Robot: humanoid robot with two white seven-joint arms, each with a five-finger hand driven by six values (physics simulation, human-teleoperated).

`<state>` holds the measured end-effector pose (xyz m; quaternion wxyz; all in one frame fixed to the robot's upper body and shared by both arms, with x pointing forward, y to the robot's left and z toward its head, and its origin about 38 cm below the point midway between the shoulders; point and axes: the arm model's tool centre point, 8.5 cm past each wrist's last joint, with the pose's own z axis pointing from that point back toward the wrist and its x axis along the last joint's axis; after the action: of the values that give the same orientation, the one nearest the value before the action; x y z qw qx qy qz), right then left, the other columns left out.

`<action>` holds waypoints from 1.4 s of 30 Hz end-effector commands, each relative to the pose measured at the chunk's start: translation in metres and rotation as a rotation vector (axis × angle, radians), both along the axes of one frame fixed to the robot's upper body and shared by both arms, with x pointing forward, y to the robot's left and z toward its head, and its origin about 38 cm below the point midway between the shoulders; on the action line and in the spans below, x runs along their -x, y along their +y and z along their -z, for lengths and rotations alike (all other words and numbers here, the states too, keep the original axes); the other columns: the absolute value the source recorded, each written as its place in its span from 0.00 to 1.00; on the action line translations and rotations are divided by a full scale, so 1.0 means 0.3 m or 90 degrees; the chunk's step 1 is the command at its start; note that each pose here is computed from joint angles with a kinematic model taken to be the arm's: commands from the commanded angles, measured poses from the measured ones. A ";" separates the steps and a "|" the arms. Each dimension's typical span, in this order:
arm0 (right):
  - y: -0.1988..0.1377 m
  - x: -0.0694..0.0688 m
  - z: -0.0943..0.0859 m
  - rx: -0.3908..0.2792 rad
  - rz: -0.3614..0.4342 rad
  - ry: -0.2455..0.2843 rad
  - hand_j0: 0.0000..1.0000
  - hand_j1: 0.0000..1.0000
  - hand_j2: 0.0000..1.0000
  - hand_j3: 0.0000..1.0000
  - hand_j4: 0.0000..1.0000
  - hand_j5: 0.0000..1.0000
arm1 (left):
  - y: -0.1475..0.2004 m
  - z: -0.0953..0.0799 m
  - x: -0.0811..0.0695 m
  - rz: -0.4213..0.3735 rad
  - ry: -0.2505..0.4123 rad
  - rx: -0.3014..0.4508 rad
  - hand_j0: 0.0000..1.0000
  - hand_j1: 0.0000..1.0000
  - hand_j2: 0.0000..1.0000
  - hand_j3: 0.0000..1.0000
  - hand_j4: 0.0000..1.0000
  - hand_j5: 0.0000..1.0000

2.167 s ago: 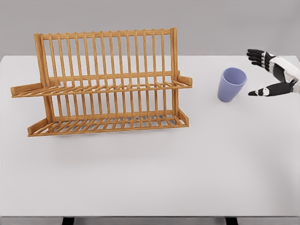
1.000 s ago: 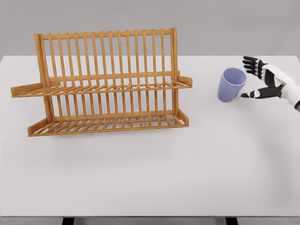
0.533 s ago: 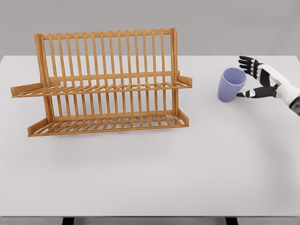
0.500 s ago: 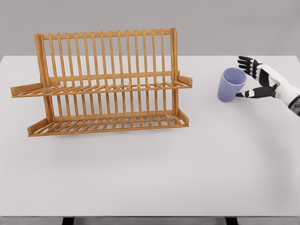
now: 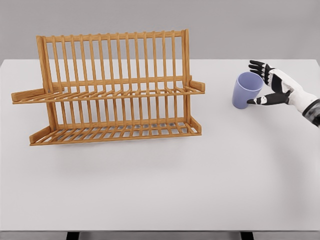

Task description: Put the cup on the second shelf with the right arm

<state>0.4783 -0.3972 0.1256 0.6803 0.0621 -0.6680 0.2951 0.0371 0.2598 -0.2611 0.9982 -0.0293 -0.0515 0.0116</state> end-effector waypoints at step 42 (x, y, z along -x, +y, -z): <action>0.028 -0.002 0.000 -0.003 -0.014 -0.002 0.68 0.68 0.68 0.68 0.68 0.68 | 0.000 0.000 0.000 0.000 0.000 0.000 1.00 1.00 1.00 1.00 1.00 1.00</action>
<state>0.4785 -0.3893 0.1235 0.6786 0.0687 -0.6661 0.3018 0.0372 0.2598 -0.2611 0.9982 -0.0293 -0.0516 0.0116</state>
